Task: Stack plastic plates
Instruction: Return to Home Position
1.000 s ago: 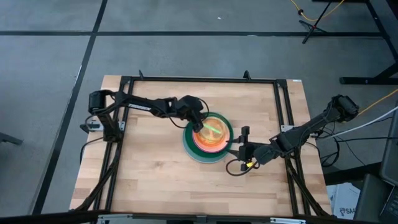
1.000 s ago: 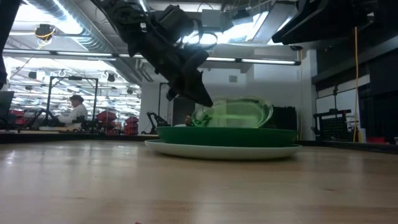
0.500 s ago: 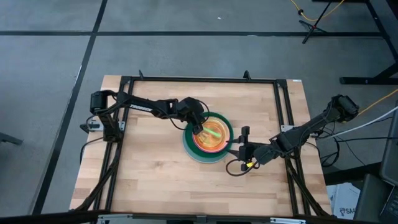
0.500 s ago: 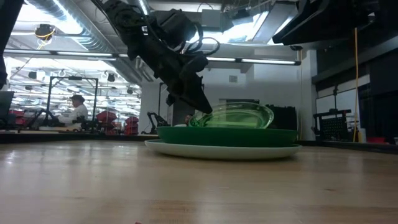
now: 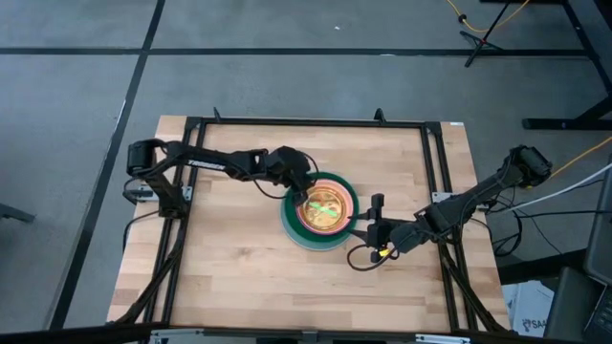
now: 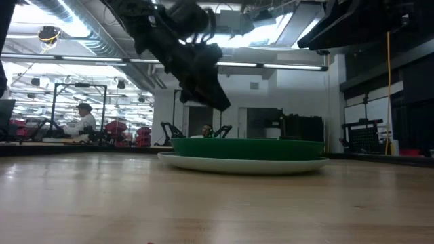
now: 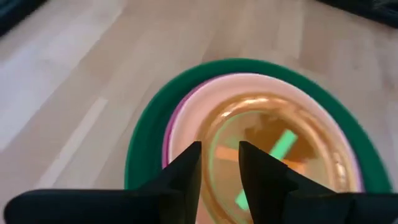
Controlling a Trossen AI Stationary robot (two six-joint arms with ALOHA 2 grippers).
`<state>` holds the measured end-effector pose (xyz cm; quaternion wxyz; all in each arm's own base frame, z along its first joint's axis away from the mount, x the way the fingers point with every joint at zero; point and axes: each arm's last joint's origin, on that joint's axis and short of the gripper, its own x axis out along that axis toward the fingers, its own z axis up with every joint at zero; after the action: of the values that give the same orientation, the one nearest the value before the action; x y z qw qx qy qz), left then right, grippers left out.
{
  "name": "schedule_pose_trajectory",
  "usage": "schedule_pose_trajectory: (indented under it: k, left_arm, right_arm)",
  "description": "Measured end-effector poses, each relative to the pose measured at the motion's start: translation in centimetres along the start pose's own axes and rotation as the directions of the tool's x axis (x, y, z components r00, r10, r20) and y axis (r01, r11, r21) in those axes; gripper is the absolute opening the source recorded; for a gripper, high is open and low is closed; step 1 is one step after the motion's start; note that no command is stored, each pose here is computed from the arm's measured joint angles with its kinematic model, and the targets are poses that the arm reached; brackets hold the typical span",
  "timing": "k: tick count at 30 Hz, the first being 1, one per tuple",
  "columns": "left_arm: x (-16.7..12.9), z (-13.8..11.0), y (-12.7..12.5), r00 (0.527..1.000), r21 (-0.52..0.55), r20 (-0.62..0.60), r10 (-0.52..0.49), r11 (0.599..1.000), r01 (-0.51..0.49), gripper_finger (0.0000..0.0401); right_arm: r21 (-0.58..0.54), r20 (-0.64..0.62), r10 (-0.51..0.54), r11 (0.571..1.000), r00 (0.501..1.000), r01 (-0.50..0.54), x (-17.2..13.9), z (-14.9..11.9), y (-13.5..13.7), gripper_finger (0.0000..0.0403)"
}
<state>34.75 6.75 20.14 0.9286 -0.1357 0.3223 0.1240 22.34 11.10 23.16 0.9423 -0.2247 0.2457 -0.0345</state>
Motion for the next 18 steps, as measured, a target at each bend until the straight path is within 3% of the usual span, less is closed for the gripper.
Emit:
schedule_pose_trajectory:
  k: [4, 11, 15, 18]
  left_arm:
    - [-1.6, 0.3, -2.3, 0.999, 0.128, 0.023, -0.046, 0.991, 0.043, 0.0101]
    - [-4.3, -2.1, -7.0, 0.981, 0.332, 0.110, -0.158, 0.936, 0.114, 0.0101]
    - [-5.7, -4.3, -7.9, 0.950, 0.407, 0.196, -0.245, 0.901, 0.148, 0.0101]
    - [-6.6, -5.8, -7.5, 0.920, 0.411, 0.272, -0.282, 0.899, 0.154, 0.0101]
  right_arm:
    - [0.006, 0.003, 0.000, 1.000, 1.000, 0.000, 0.0, 0.0, 0.0, 0.0172]
    - [0.011, 0.014, -0.002, 1.000, 1.000, 0.002, 0.0, 0.2, 0.0, 0.0172]
    - [0.024, 0.017, -0.002, 1.000, 1.000, 0.002, 0.0, 0.2, 0.0, 0.0172]
    - [0.026, 0.020, -0.003, 1.000, 1.000, 0.002, 0.0, 0.2, 0.0, 0.0172]
